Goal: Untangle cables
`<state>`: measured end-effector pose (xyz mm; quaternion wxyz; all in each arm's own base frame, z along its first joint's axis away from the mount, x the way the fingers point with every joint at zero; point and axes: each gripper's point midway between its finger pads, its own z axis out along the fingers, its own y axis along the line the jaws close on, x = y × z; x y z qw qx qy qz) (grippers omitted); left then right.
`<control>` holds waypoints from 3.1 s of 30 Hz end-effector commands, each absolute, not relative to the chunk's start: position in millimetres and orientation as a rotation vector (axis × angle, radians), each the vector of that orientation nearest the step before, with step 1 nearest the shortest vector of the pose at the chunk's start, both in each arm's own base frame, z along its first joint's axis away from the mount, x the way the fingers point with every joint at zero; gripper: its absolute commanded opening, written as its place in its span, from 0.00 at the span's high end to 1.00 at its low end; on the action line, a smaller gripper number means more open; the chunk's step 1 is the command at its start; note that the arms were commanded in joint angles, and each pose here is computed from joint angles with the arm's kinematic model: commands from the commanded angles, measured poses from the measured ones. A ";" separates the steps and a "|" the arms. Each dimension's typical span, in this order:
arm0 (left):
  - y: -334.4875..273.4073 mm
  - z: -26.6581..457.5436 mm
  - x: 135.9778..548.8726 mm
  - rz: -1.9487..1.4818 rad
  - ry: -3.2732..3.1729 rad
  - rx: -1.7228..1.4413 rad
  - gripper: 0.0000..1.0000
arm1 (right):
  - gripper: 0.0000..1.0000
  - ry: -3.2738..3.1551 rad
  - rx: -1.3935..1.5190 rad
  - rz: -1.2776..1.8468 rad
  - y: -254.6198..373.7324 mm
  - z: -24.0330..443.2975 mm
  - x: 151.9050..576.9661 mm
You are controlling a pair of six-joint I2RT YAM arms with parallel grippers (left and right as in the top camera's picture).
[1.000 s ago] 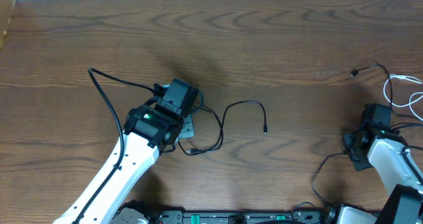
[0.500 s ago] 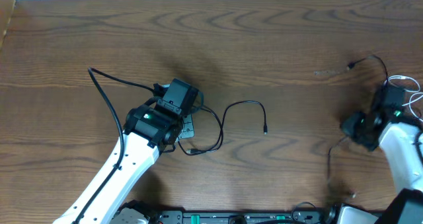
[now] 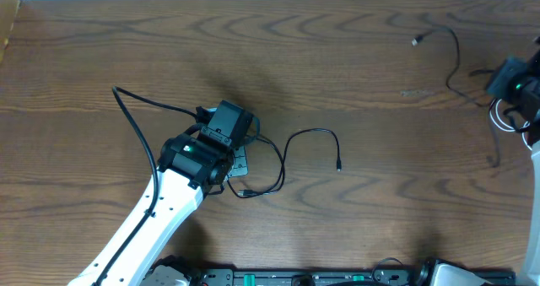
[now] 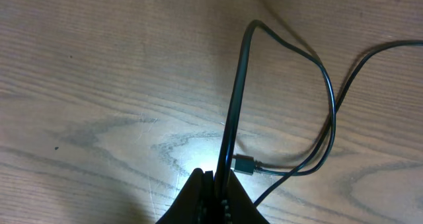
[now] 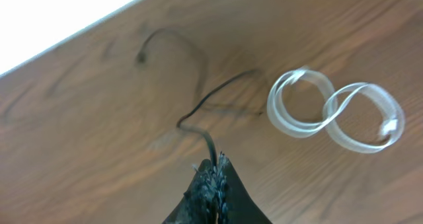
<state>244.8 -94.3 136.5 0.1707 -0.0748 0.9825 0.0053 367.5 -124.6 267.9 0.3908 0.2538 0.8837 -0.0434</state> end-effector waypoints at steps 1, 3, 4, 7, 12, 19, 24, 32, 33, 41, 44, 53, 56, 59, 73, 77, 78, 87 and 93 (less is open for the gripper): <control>-92.9 139.3 245.9 0.013 2.782 -0.227 0.92 | 0.99 2.097 0.661 -0.494 -173.0 307.3 358.1; -93.0 139.3 245.9 0.013 2.782 -0.227 0.92 | 0.99 2.008 0.658 -0.721 -198.5 330.9 351.1; -93.0 139.3 245.9 0.013 2.782 -0.227 0.92 | 0.99 1.964 0.693 -0.792 -208.2 339.1 345.9; -93.0 139.3 245.9 0.013 2.782 -0.227 0.92 | 0.99 1.867 0.784 -0.902 -228.0 354.9 333.0; -93.0 139.3 246.0 0.013 2.781 -0.227 0.92 | 0.86 2.071 0.601 -0.585 -189.9 318.0 358.4; -93.0 139.3 246.0 0.013 2.781 -0.227 0.92 | 0.58 2.571 0.600 0.079 -91.8 218.2 326.7; -93.0 139.3 246.0 0.013 2.781 -0.227 0.93 | 0.50 2.780 0.679 0.124 -80.9 174.7 301.8; -93.0 139.3 245.9 0.013 2.782 -0.227 0.92 | 0.41 2.948 0.913 0.160 -65.6 93.8 255.7; -93.0 139.3 245.9 0.013 2.782 -0.227 0.92 | 0.39 2.952 0.912 0.159 -64.8 81.8 252.8; -93.8 139.1 245.4 0.007 2.785 -0.226 0.92 | 0.45 2.704 0.914 0.153 -77.3 34.9 290.1; -96.4 138.6 244.3 -0.014 2.794 -0.223 0.92 | 0.46 2.649 0.970 0.159 -78.7 26.8 292.9; -96.4 138.6 244.4 -0.015 2.793 -0.223 0.92 | 0.53 2.559 1.020 0.115 -84.4 4.8 291.9; -96.5 138.6 244.4 -0.015 2.793 -0.223 0.92 | 0.55 2.535 1.010 0.122 -83.2 4.4 298.1; -96.5 138.6 244.4 -0.015 2.793 -0.223 0.92 | 0.59 2.531 0.992 0.120 -81.1 5.1 301.3; -96.4 138.6 244.4 -0.015 2.793 -0.223 0.92 | 0.64 2.591 1.034 -0.013 -86.7 -5.9 280.5; -96.4 138.6 244.3 -0.014 2.794 -0.223 0.92 | 0.80 2.599 1.037 -0.015 -86.0 -7.7 277.6; -96.4 138.6 244.3 -0.014 2.794 -0.223 0.92 | 0.85 2.605 1.040 -0.017 -85.5 -9.4 275.3; -96.5 138.6 244.4 -0.015 2.793 -0.223 0.92 | 0.94 2.667 1.115 -0.114 -85.3 -33.3 235.8; -96.4 138.6 244.3 -0.014 2.794 -0.223 0.92 | 0.99 2.665 1.056 -0.115 -87.5 -23.1 243.9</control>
